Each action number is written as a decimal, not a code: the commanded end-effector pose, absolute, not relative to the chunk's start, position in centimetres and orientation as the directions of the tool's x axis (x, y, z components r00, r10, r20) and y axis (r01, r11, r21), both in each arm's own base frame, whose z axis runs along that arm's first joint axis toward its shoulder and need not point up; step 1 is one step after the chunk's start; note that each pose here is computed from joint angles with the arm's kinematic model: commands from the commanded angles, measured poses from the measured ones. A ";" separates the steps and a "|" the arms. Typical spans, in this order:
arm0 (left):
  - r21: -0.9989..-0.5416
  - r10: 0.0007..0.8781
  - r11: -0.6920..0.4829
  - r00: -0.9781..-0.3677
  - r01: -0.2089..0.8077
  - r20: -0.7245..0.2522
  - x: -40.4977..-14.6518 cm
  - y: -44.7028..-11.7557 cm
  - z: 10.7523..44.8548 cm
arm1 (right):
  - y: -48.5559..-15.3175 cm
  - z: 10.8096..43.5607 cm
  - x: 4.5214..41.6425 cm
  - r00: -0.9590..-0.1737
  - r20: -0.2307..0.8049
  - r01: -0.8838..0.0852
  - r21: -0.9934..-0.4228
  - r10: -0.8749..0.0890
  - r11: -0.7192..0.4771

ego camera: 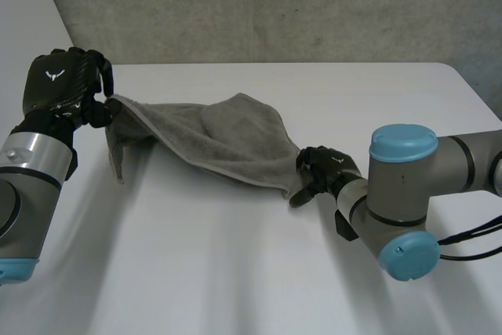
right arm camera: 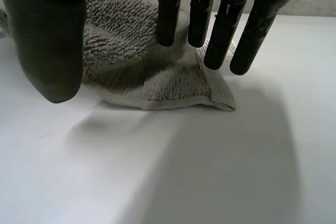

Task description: Fold the towel.

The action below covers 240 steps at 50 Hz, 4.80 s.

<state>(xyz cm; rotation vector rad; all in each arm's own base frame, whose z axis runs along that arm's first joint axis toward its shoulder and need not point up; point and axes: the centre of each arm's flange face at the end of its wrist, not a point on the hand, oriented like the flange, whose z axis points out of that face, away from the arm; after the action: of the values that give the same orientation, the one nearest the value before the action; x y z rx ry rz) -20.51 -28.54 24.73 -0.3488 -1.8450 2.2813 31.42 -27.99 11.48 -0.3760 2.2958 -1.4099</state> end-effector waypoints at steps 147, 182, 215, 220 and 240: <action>-0.998 0.303 -0.049 -0.952 0.028 -0.042 -20.6 -28.5 21.0 | -32.1 11.2 28.8 -0.841 0.179 -0.345 -0.904 -0.510 0.252; -0.893 0.388 0.099 -0.843 0.440 -0.373 -20.5 -26.4 19.9 | -28.1 25.3 23.6 -0.343 0.738 -0.880 -0.469 -0.580 -0.077; -0.957 0.327 -0.273 -0.926 0.098 -0.188 -28.6 -33.2 30.1 | -35.2 31.1 30.2 -0.630 0.775 -0.678 -0.583 -0.055 -0.447; -0.978 0.395 -0.119 -0.896 0.169 -0.203 -29.1 -30.5 24.3 | -34.7 28.3 30.1 -0.602 0.791 -0.700 -0.591 -0.113 -0.401; -0.967 0.699 -0.017 -0.689 0.255 -0.194 -37.2 -20.1 16.7 | -33.1 23.0 28.7 -0.572 0.790 -0.740 -0.614 -0.222 -0.274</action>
<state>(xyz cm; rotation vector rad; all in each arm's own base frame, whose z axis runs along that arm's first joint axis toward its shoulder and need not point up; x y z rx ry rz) -33.89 -22.18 16.73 -0.9141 -2.0254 1.7983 29.04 -33.48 24.24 -1.5139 1.9973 -2.4837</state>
